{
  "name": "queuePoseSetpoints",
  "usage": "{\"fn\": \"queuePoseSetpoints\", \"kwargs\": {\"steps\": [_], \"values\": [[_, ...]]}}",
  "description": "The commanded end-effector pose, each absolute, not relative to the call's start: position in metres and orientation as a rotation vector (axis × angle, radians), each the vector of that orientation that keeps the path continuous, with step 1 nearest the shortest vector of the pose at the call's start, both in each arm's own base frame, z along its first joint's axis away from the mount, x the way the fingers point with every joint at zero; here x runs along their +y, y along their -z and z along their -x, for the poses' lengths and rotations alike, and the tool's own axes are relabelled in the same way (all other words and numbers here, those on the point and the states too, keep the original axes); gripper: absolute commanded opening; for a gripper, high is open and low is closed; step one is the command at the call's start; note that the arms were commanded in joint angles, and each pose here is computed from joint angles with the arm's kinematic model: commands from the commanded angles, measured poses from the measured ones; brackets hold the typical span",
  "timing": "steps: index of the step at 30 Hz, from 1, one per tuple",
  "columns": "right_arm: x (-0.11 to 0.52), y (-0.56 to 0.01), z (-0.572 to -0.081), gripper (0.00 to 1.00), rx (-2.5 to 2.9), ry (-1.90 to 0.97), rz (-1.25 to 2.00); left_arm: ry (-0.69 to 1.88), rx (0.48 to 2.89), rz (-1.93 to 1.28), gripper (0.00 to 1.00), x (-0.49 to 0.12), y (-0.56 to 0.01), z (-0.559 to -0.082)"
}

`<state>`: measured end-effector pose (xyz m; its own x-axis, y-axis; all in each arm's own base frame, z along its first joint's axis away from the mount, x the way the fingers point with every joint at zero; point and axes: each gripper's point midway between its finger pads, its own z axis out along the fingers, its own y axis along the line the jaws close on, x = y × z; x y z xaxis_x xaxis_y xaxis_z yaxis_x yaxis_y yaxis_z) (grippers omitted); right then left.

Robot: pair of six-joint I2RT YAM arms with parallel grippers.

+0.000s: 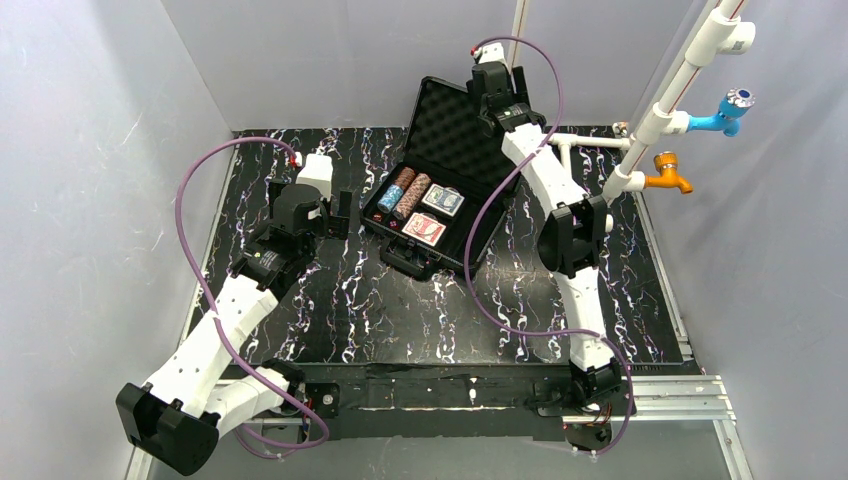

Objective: Pack up texas hold em set

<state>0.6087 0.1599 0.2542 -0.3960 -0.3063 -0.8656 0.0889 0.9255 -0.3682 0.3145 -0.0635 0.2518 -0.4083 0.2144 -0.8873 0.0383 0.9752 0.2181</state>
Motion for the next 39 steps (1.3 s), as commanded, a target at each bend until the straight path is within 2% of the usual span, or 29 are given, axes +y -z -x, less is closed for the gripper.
{"fn": "queuePoseSetpoints", "kwargs": {"steps": [1,10,21,23,27,32,39], "values": [[0.163,-0.269,-0.619,0.81,1.879,0.397,0.130,-0.201,1.983,-0.180,0.99,-0.062,-0.251,-0.315],[0.153,-0.279,-0.626,0.76,1.838,0.420,0.100,-0.200,1.986,-0.183,0.99,-0.063,-0.250,-0.315],[0.141,-0.289,-0.635,0.74,1.794,0.432,0.076,-0.200,1.990,-0.186,0.99,-0.063,-0.248,-0.316],[0.141,-0.289,-0.636,0.70,1.794,0.421,0.080,-0.199,1.991,-0.187,0.99,-0.064,-0.248,-0.316],[0.144,-0.286,-0.635,0.52,1.808,0.391,0.094,-0.200,1.994,-0.189,0.99,-0.064,-0.247,-0.316],[0.153,-0.284,-0.631,0.40,1.830,0.328,0.109,-0.201,1.994,-0.190,0.99,-0.064,-0.248,-0.316],[0.170,-0.297,-0.614,0.36,1.831,0.273,0.120,-0.199,1.990,-0.188,0.99,-0.064,-0.249,-0.316]]}}
